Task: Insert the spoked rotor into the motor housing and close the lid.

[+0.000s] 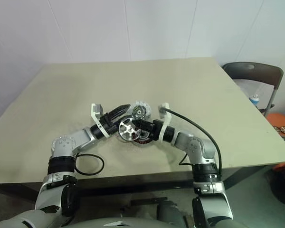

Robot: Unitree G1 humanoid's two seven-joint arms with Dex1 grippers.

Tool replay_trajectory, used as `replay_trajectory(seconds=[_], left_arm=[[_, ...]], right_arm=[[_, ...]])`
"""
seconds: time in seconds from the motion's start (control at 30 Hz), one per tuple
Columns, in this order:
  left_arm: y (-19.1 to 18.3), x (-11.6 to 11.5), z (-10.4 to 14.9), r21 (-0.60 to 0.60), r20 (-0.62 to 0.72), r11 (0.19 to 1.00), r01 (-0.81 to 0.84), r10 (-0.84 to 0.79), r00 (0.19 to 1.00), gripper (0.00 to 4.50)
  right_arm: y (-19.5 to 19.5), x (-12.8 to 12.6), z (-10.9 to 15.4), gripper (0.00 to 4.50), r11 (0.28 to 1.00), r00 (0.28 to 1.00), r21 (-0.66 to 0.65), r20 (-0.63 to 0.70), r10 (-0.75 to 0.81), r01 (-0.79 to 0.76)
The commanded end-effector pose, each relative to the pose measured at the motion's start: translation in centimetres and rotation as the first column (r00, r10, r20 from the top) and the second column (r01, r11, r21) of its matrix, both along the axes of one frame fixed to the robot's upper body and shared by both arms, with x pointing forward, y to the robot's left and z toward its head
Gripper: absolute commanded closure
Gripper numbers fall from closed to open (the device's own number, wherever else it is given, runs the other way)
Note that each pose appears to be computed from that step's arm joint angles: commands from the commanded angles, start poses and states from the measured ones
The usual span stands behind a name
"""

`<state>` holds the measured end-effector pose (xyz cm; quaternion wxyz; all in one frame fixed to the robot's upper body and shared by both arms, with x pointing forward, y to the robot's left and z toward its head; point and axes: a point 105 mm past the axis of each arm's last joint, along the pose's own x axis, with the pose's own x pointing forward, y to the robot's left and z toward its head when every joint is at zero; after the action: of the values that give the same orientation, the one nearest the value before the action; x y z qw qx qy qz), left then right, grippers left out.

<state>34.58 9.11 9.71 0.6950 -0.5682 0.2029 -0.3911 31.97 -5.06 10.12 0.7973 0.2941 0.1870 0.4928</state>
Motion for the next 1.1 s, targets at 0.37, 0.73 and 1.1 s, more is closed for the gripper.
replay_trajectory(seconds=[0.37,0.73,1.1], left_arm=[[1.5,1.1,0.7,0.002,0.032,0.997,-0.075,0.075,0.997,0.03],[1.0,0.8,0.6,0.004,0.034,0.998,-0.067,0.067,0.997,0.00],[1.0,0.7,0.6,0.007,0.037,0.998,-0.067,0.067,0.997,0.00]], right_arm=[[0.7,0.1,0.0,4.50,1.000,1.000,-0.010,0.005,-0.005,0.005],[-1.5,1.1,0.1,1.56,0.991,0.997,-0.121,0.058,-0.050,0.057],[-2.9,2.8,-1.7,0.04,0.955,0.990,-0.261,0.038,-0.134,0.140]])
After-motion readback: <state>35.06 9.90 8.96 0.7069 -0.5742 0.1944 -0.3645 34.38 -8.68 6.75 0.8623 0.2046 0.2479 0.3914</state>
